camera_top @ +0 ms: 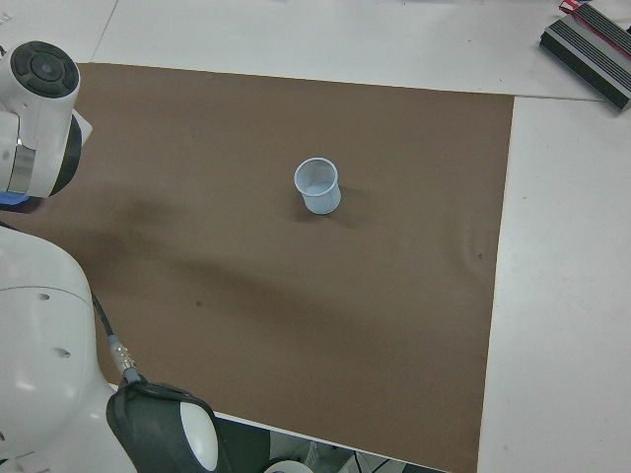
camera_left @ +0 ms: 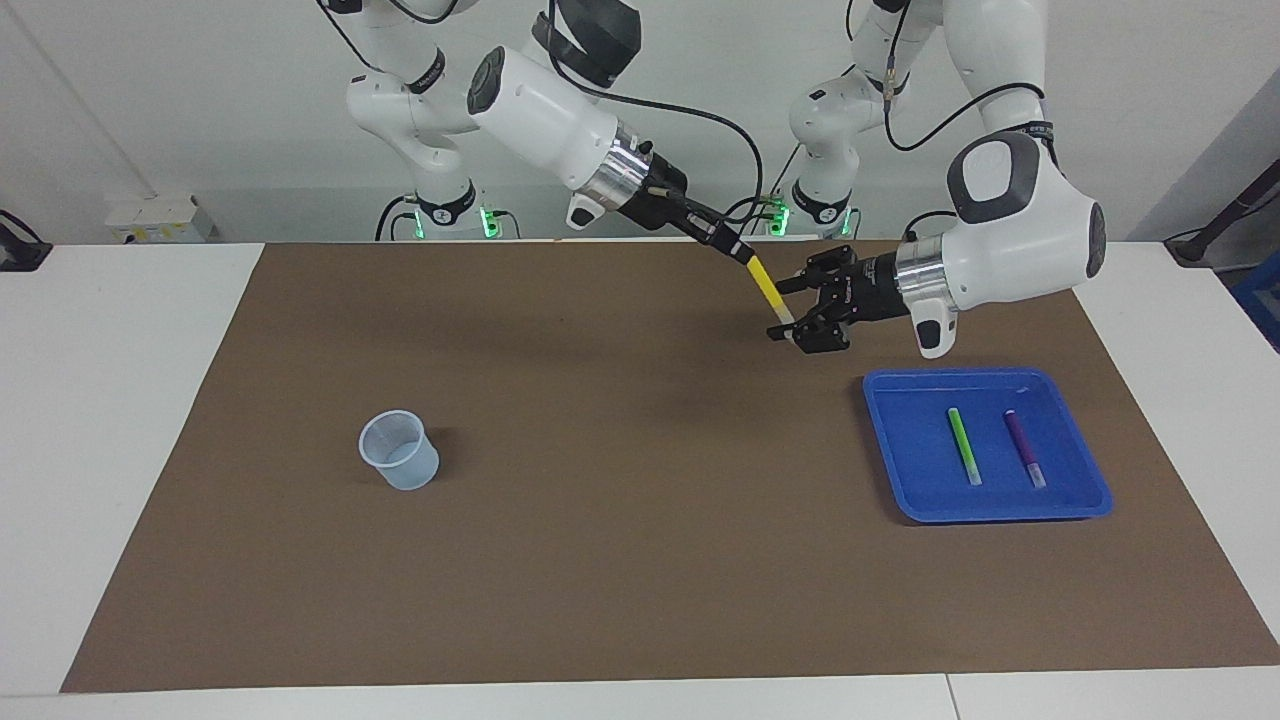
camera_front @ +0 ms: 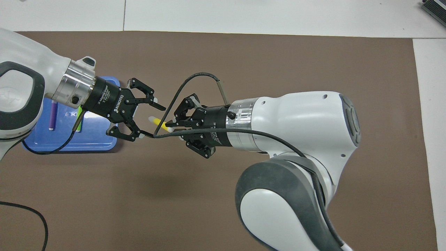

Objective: Right arm passes pens to left for tray arrangement
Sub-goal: 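Close the left gripper on the yellow pen held by the right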

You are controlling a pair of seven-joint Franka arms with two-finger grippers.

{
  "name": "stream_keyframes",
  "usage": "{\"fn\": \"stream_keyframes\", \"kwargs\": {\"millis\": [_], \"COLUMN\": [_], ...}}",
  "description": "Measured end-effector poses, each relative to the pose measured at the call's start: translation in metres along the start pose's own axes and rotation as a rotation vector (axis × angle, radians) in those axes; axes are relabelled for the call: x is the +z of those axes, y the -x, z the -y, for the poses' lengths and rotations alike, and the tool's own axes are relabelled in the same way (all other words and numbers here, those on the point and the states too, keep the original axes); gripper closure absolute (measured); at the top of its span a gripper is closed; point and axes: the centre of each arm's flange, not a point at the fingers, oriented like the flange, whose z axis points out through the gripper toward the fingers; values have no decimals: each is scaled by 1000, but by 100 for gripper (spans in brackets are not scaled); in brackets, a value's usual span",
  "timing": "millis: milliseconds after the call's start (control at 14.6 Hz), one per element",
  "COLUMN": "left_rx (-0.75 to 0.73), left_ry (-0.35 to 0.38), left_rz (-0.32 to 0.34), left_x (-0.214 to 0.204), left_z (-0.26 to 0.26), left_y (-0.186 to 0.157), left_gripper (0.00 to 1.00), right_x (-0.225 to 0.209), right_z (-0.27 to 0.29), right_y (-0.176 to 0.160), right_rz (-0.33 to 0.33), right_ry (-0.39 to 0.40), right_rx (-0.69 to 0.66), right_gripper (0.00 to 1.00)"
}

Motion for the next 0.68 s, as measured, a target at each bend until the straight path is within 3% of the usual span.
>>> {"fn": "stream_keyframes", "kwargs": {"millis": [342, 411, 547, 684], "left_rx": [-12, -11, -3, 2], "left_ry": [-10, -10, -4, 2], "left_rz": [11, 9, 2, -5], "left_x": [0, -1, -4, -6], "left_z": [6, 7, 9, 11], "left_y": [18, 20, 26, 31], "left_gripper": [29, 33, 56, 58], "right_x": [0, 0, 0, 0], "right_z": [0, 0, 0, 0], "right_y": [0, 0, 0, 0], "right_rz": [0, 0, 0, 0], "right_ry": [0, 0, 0, 0], "right_rx": [0, 0, 0, 0], "right_gripper": [82, 82, 82, 82]}}
